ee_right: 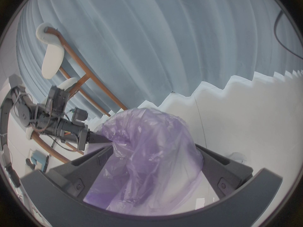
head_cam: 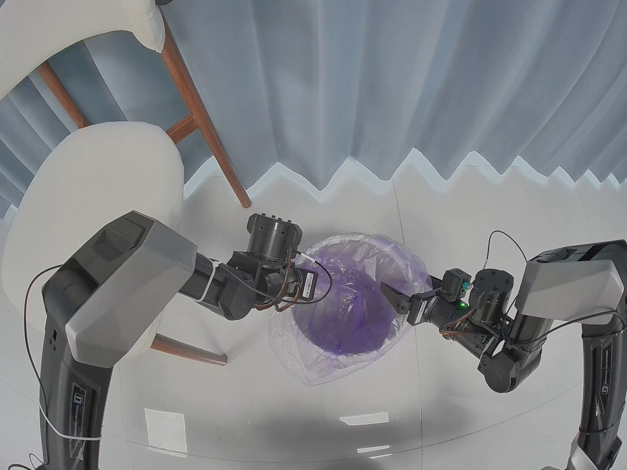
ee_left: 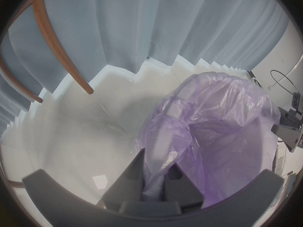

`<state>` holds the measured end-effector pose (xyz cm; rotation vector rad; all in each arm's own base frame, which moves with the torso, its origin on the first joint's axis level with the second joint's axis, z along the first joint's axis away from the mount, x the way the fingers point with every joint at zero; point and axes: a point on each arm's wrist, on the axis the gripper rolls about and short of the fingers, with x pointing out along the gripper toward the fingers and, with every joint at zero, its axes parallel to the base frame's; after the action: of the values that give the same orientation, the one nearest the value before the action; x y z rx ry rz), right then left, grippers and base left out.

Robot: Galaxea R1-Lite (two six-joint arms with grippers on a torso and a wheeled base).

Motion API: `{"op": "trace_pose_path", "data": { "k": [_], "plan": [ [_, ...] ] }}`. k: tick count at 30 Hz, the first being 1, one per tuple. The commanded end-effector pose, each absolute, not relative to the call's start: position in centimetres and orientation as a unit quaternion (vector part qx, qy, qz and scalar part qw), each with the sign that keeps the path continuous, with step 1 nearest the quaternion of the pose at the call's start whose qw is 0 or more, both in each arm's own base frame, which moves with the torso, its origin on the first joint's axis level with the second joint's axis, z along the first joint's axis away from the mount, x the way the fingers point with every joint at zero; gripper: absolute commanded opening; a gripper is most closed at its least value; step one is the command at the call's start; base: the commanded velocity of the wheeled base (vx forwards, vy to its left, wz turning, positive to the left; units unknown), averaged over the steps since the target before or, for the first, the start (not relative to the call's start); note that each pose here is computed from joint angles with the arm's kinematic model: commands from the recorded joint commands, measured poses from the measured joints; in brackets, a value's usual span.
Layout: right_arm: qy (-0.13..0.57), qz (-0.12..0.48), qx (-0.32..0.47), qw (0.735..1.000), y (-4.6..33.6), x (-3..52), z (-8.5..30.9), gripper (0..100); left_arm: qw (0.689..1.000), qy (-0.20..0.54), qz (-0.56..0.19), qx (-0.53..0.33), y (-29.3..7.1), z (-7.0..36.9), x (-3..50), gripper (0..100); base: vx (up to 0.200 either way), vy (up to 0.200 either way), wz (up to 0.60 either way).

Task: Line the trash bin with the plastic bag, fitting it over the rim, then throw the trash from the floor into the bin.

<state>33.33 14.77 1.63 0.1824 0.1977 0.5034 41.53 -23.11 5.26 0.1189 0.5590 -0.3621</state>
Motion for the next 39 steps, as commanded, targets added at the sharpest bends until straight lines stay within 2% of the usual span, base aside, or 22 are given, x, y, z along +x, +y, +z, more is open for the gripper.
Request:
{"op": "trace_pose_path", "data": {
  "k": [1,7,9,14,19,24,32,35,39],
  "plan": [
    [0.084,0.245,0.095,0.961,14.3,33.5,2.4,100,0.944,0.274,-0.175,0.052,-22.8,5.8,41.3,0,0.0,0.0,0.0],
    [0.081,0.236,0.18,0.951,12.9,33.4,4.6,100,0.947,0.271,-0.169,0.044,-21.5,7.7,40.2,0,0.0,0.0,0.0],
    [0.106,0.263,0.23,0.931,12.0,32.0,5.6,100,0.95,0.262,-0.165,0.03,-20.9,9.0,39.7,0,0.0,0.0,0.0],
    [0.193,0.308,0.26,0.894,10.3,28.3,4.7,100,0.953,0.258,-0.157,-0.003,-20.5,10.3,39.1,0,0.0,0.0,0.0],
    [0.221,0.322,0.278,0.877,10.0,27.4,4.3,100,0.953,0.251,-0.168,-0.027,-21.2,12.3,37.2,0,0.0,0.0,0.0],
    [0.206,0.321,0.315,0.869,10.0,28.1,5.5,100,0.953,0.248,-0.169,-0.028,-20.3,13.6,35.7,0,0.0,0.0,0.0],
    [0.127,0.294,0.334,0.887,6.6,28.5,9.5,100,0.952,0.248,-0.178,-0.028,-18.3,15.7,31.3,0,0.0,0.0,0.0],
    [0.12,0.302,0.357,0.876,5.5,27.2,11.0,100,0.951,0.249,-0.183,-0.028,-17.7,16.0,30.1,0,0.0,0.0,0.0],
    [0.125,0.328,0.399,0.847,4.8,24.8,12.9,100,0.945,0.252,-0.204,-0.034,-17.0,16.5,28.7,0,0.0,0.0,0.0]
  ]
}}
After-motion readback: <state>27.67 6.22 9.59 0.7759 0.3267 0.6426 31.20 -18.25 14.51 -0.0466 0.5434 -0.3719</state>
